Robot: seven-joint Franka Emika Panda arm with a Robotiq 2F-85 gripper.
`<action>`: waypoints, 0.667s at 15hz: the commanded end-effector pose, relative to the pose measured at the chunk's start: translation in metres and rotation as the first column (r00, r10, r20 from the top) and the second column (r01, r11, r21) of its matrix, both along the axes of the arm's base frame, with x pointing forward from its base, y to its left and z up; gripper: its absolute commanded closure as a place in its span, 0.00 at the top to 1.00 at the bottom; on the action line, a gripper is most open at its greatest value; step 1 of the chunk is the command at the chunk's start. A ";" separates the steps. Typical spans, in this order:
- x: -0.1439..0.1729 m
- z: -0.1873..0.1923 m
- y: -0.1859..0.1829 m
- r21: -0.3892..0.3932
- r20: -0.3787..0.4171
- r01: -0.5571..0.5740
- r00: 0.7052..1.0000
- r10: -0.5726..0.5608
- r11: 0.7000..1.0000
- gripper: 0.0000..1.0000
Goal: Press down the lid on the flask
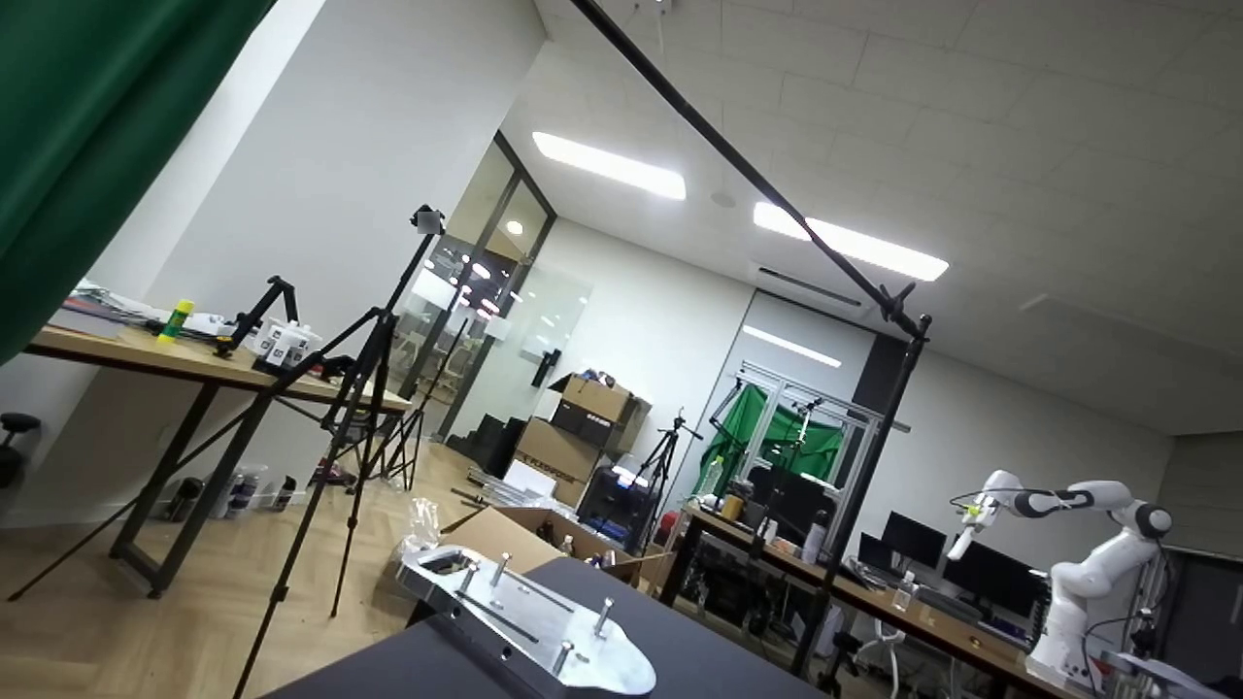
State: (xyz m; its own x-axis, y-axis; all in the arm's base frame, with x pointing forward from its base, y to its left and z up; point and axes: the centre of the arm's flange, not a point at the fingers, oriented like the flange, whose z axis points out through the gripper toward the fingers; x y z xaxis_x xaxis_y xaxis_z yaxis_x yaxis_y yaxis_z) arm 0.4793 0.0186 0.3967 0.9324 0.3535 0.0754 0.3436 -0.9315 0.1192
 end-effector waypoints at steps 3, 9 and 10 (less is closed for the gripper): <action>-0.001 0.002 -0.004 0.001 0.003 0.008 1.000 -0.008 1.000 0.01; -0.001 0.003 -0.004 0.001 0.006 0.008 1.000 -0.008 1.000 0.00; 0.005 0.001 0.000 -0.006 0.007 -0.006 1.000 0.006 1.000 0.00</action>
